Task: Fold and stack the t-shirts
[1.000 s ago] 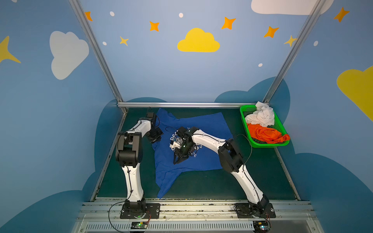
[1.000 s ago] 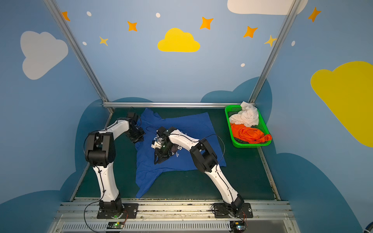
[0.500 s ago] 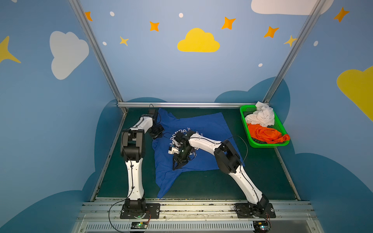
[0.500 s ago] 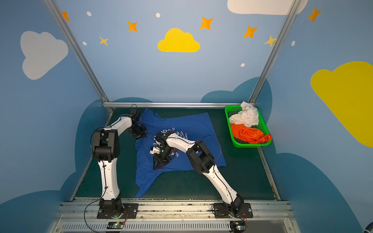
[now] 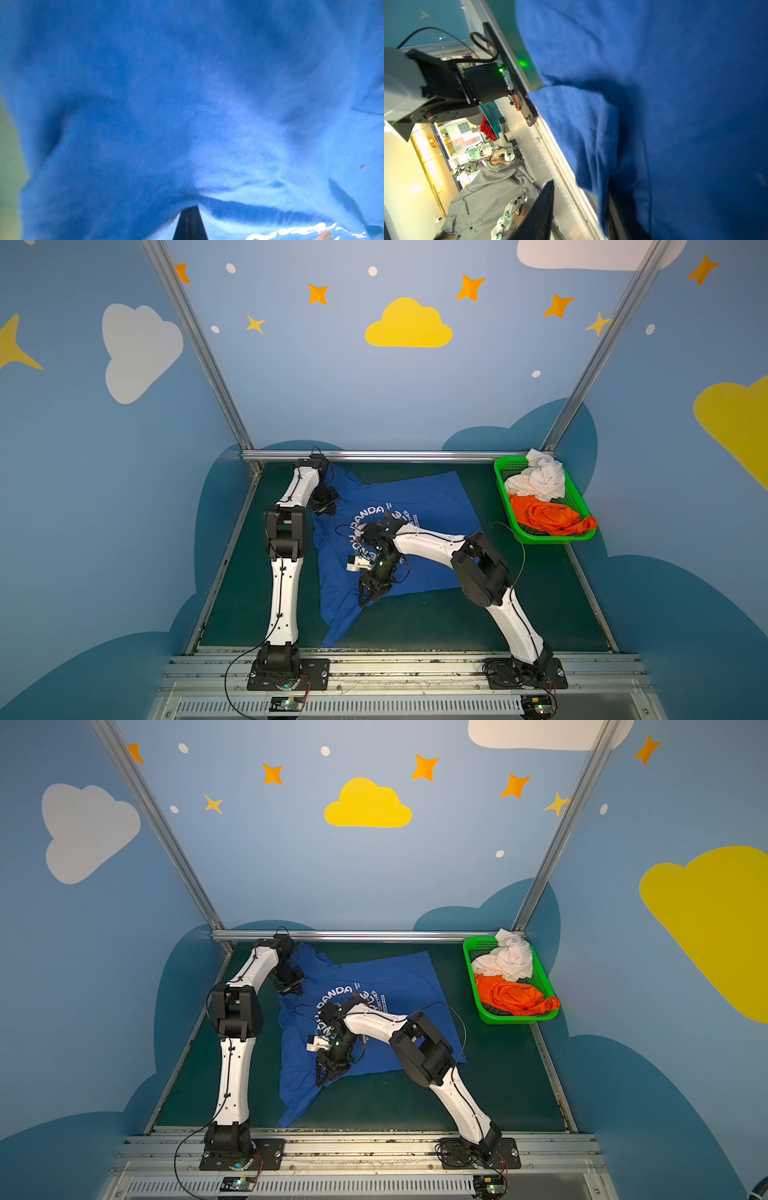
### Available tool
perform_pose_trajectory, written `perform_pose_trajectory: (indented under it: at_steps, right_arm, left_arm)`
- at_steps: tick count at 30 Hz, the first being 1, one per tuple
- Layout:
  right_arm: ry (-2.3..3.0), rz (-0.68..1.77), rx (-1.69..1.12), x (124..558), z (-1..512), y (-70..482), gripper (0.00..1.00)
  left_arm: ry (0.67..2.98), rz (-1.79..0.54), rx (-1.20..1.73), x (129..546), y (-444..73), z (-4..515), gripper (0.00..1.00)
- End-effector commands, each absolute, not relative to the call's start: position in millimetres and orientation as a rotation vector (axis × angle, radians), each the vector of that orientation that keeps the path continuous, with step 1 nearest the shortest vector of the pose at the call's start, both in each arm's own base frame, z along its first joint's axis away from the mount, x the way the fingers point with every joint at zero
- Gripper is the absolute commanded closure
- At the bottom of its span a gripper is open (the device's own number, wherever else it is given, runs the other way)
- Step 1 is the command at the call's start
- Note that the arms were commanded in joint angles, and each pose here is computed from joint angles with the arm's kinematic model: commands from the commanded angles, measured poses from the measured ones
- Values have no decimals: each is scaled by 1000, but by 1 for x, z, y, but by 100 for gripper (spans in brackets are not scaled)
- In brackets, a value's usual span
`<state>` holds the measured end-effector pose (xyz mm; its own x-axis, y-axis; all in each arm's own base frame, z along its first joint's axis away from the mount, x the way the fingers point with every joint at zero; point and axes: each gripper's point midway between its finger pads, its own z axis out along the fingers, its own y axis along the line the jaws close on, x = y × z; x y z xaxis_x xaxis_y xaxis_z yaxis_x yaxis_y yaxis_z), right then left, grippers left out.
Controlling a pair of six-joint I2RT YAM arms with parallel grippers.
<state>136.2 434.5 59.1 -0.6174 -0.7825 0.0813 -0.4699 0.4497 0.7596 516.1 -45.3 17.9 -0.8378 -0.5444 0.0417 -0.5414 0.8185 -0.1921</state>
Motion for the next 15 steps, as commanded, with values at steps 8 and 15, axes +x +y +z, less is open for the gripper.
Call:
perform_pose_trajectory:
  at_steps: [8,15]
  right_arm:
    - [-2236,-1017,1033,108,60,414,58]
    - [-2281,-978,1006,108,59,394,58]
  left_arm:
    - [3092,-314,-1023,507,-39,-51,95]
    - [3055,-327,-1062,513,-33,-53,95]
